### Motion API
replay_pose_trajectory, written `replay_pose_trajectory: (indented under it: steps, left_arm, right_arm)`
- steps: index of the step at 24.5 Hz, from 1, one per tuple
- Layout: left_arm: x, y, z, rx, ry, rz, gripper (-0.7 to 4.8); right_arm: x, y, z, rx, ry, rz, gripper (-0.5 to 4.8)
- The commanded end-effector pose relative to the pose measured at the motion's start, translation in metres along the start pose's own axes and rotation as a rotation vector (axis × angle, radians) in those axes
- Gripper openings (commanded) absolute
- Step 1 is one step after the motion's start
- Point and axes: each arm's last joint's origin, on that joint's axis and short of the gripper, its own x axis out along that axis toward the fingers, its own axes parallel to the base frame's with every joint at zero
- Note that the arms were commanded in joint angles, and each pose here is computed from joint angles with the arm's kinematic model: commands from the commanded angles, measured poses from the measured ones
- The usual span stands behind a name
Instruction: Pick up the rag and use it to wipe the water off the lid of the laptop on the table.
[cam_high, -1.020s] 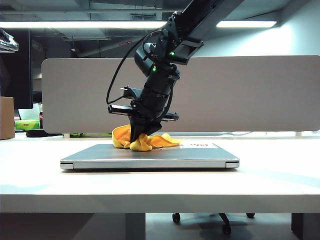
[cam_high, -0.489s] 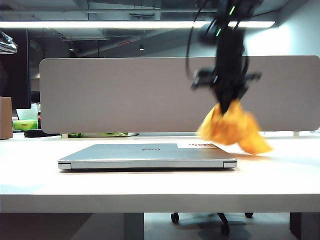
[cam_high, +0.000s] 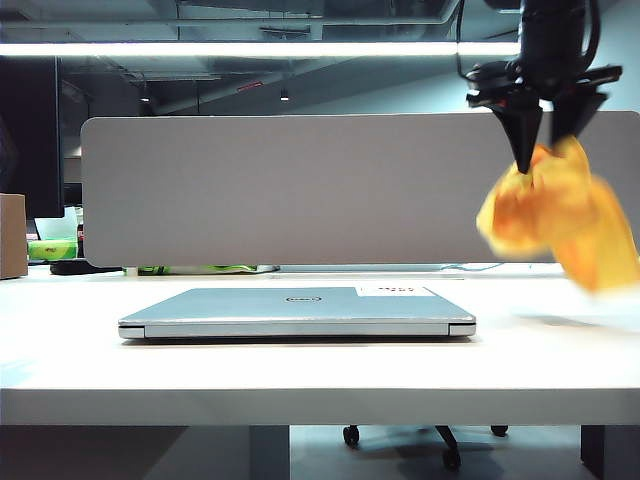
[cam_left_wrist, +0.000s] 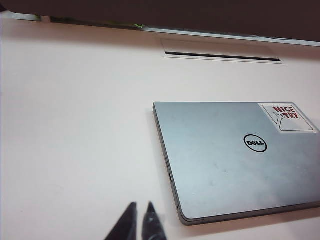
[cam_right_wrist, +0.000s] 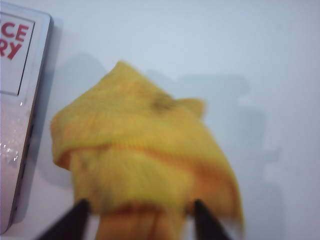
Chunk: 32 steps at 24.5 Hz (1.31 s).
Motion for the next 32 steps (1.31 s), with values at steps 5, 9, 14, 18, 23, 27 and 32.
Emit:
replay_pose_trajectory:
  steps: [5, 9, 14, 18, 23, 27, 32]
  left_arm:
    - [-0.001, 0.000, 0.003, -0.011, -0.029, 0.006, 0.22]
    - [-0.006, -0.002, 0.007, -0.025, -0.079, 0.001, 0.22]
    - [-0.024, -0.005, 0.007, 0.042, -0.184, 0.015, 0.22]
    - [-0.039, -0.007, -0.009, 0.060, -0.264, 0.036, 0.22]
    - [-0.049, -0.007, -0.025, 0.070, -0.319, 0.033, 0.22]
    - [-0.054, -0.007, -0.040, 0.077, -0.350, 0.030, 0.22]
    - [-0.046, -0.004, -0.057, 0.132, -0.311, 0.040, 0.22]
  right_arm:
    - [-0.030, -0.002, -0.045, -0.013, -0.077, 0.070, -0.10]
    - [-0.045, -0.004, -0.074, 0.020, -0.236, 0.063, -0.09]
    - [-0.053, 0.000, -0.129, 0.078, -0.441, 0.074, -0.09]
    - [-0.056, 0.004, -0.171, 0.134, -0.622, 0.124, -0.09]
    - [-0.061, 0.006, -0.199, 0.225, -0.742, 0.181, -0.09]
    - [-0.068, 0.007, -0.220, 0.238, -0.823, 0.184, -0.09]
    - [-0.081, 0.005, -0.245, 0.261, -0.976, 0.172, -0.09]
